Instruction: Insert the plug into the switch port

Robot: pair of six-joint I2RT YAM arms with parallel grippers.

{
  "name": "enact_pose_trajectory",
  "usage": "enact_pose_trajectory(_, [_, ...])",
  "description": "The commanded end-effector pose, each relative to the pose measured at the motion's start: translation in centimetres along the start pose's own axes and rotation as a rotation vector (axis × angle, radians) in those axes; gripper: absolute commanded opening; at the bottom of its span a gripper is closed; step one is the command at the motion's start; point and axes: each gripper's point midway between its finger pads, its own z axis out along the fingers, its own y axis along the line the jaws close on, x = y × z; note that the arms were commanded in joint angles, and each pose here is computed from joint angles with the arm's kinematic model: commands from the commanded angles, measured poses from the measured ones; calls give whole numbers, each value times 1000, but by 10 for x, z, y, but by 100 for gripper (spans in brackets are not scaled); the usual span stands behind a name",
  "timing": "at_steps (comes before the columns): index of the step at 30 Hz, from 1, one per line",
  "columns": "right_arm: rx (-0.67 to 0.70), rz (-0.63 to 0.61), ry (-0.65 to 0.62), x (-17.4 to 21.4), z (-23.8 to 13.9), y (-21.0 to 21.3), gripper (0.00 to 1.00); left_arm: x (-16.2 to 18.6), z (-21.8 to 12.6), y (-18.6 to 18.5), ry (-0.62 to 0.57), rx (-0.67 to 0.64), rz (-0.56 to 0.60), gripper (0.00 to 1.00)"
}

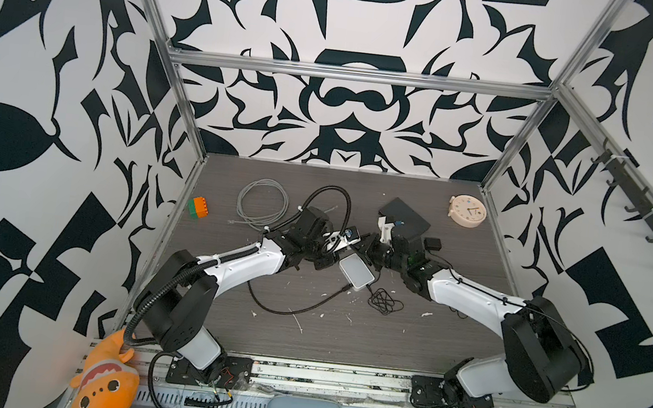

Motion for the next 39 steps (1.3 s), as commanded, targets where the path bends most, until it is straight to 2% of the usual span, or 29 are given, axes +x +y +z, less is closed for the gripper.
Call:
enact_pose_trajectory(1, [67,-157,-53,-14,-17,11,24,10,-14,2,82,-15,-23,0])
enact_pose_trajectory(4, [189,-268,-88,-27,-29,-4,28,34,-16,-2,163,-24,-58,0])
enact_pose_trajectory(8, [314,-415,-132,-44,-37,-30,29,58,-9,-14,201,-15,-141,0])
enact_pose_trajectory(11, [374,-536,-141,-50,-33,-44,30,73,0,-21,226,-1,-187,0])
enact_pose_trajectory(14, [411,-586,-115,-52,-20,-59,32,77,8,-32,265,29,-203,0])
enact_pose_trajectory(18, [380,-594,-79,-50,-2,-63,33,75,15,-41,292,80,-301,0])
enact_pose_trajectory(23, [341,-589,-41,-45,12,-65,36,85,31,-51,341,24,-366,0])
enact_pose_trajectory(28, [315,-574,29,-33,21,-76,39,90,43,-55,339,-2,-438,0])
enact_pose_trajectory(34, [284,-558,80,-23,27,-89,40,94,49,-65,310,34,-467,0])
enact_pose_trajectory(39, [260,-555,116,-17,31,-92,41,105,55,-72,338,14,-412,0])
